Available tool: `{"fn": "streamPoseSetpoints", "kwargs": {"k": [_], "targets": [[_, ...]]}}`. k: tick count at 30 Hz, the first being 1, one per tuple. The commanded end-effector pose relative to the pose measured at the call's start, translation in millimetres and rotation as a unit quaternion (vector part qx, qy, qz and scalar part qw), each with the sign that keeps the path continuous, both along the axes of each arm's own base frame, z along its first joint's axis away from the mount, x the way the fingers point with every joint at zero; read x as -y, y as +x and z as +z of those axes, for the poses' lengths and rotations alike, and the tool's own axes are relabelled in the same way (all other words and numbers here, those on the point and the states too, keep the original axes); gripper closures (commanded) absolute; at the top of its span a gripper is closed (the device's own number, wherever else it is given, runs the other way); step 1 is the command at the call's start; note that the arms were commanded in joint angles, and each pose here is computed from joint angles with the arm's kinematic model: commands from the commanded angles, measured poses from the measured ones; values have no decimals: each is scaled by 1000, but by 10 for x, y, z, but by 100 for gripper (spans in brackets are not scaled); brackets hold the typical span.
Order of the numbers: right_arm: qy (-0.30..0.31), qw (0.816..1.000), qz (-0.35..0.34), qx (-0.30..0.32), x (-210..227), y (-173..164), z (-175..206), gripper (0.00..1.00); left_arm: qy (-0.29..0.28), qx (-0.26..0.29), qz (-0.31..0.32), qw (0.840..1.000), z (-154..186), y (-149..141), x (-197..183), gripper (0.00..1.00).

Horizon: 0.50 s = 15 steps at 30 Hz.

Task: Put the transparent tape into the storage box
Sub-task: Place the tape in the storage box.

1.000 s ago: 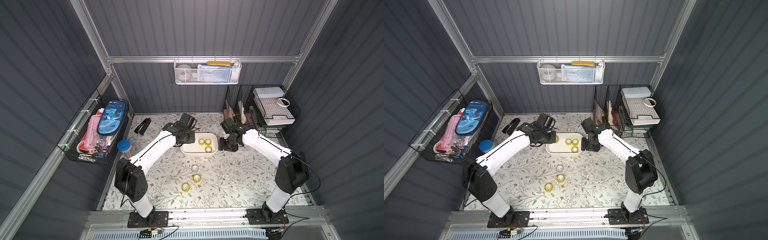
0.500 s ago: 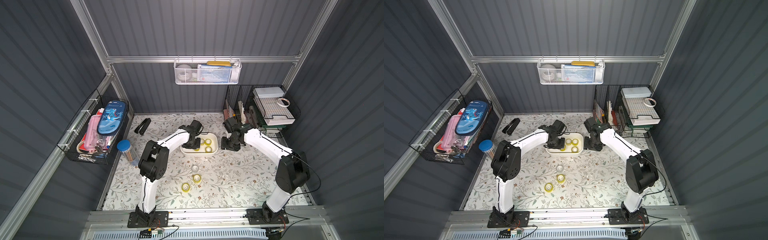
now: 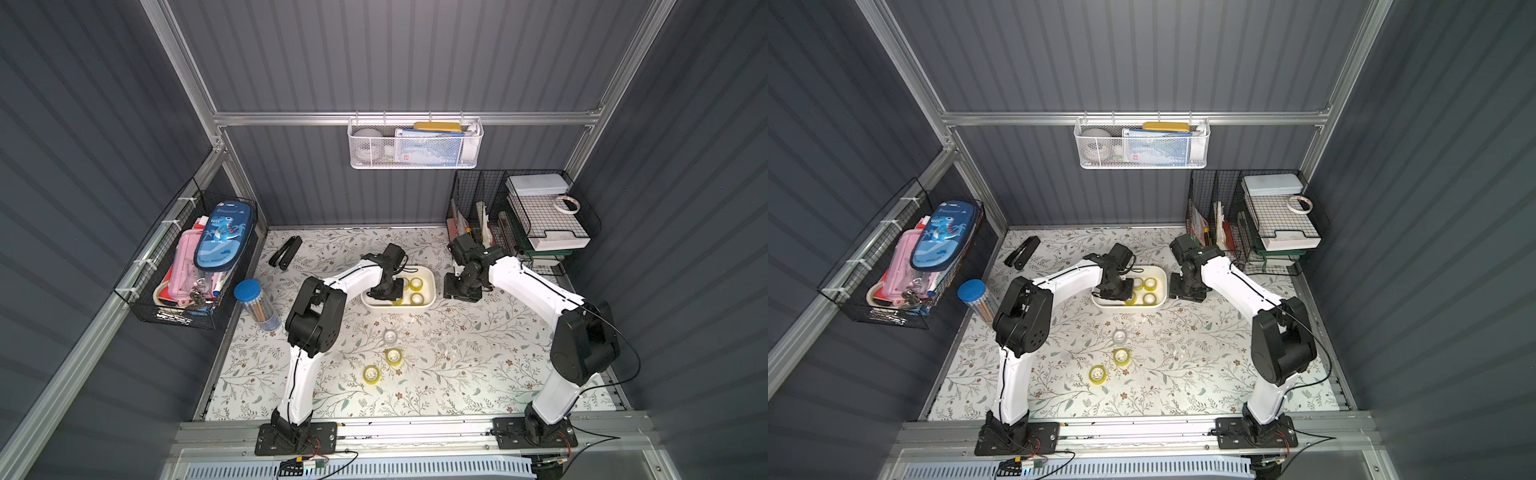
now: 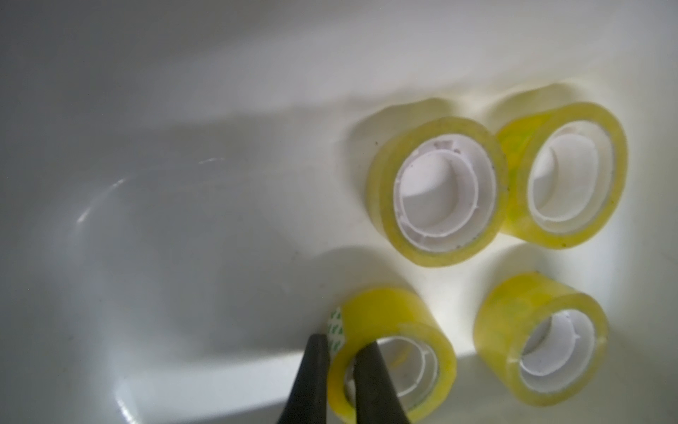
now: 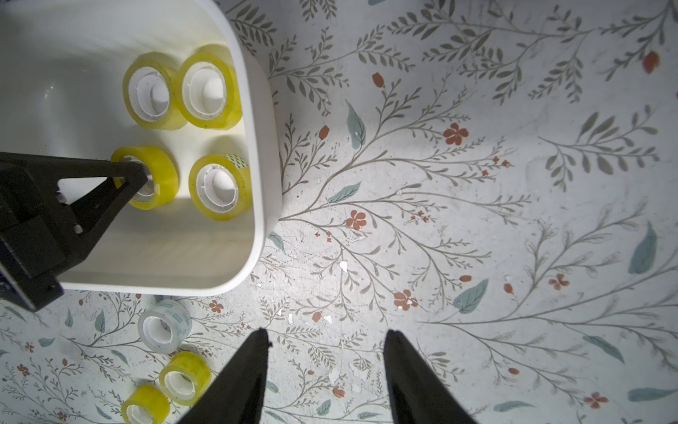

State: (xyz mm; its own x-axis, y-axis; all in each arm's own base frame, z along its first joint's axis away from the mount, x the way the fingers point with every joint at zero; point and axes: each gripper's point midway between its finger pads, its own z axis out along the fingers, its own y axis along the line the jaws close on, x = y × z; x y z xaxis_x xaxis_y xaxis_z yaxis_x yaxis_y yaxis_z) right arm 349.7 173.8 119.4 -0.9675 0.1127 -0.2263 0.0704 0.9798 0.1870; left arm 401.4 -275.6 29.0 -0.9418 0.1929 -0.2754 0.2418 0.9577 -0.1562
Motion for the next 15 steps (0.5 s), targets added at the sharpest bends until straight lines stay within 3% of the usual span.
{"fn": "streamPoseSetpoints", "kwargs": {"k": [1,15], "targets": [[-2,1000,4,-16,-4,-17,-102,45,-10,2,-12,1000,-9,20,42,100],[2,1000,3,-22,-35,11,-131,45,-26,-20,-13,999,-119,-30,119,100]]}}
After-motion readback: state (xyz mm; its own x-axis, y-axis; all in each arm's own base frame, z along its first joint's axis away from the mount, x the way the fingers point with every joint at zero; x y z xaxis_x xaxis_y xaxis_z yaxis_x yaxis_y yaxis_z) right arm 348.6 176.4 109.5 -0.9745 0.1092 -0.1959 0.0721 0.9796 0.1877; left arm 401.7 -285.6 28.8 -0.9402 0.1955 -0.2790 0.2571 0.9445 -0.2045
